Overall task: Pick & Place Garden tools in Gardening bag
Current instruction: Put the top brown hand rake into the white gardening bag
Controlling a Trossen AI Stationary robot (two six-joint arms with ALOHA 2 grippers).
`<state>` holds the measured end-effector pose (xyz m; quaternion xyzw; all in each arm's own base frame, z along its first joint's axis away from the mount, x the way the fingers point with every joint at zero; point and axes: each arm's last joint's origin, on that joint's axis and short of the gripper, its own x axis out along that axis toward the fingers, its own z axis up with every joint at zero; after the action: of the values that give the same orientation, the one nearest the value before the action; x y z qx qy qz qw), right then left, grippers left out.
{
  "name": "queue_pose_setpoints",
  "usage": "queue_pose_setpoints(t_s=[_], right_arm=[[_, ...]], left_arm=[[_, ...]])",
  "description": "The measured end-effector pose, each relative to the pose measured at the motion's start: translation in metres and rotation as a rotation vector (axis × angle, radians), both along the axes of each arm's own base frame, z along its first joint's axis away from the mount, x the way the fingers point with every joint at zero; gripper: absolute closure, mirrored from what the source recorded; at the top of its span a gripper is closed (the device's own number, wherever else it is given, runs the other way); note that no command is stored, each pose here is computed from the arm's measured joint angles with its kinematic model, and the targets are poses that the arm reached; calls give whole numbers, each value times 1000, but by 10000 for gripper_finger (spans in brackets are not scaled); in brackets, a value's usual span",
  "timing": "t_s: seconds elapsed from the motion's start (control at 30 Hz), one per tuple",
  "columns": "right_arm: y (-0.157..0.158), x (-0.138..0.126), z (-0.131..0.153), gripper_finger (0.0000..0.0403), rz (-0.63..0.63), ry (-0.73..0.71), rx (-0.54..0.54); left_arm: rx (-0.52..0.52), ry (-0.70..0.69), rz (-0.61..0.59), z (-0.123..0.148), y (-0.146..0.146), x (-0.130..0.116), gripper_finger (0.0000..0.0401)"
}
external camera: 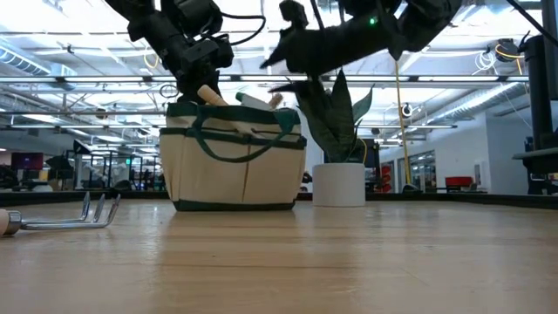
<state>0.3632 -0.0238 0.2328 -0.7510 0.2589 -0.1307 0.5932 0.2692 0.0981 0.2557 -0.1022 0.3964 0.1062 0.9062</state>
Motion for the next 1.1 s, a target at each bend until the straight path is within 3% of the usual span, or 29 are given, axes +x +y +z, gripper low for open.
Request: queue_pose_setpoints(t_s=[0.13,0.23,0.33,0.53,0.8,0.97,1.1], right_arm=[[6,0,6,212,-27,-76,7],[3,-3,6,224,-187,-124,53],[-1,-5,4,240,-292,-200,167],[6,-4,-8,284,-187,-152,310],[6,-6,-19,351,-203,-120,424],[7,-5,-17,385,-191,-127,402],[11,-5,-8,401,-269,-232,357]], left_arm=[[1,3,1,0,1,0,385],[1,9,-1,-1,0,-1,386],[1,9,-2,-1,1,-1,396],[-1,8,2,-1,1,-1,383],[2,-3,4,0,1,0,392],[3,-14,6,1,1,1,383],[3,-13,6,1,1,0,396]])
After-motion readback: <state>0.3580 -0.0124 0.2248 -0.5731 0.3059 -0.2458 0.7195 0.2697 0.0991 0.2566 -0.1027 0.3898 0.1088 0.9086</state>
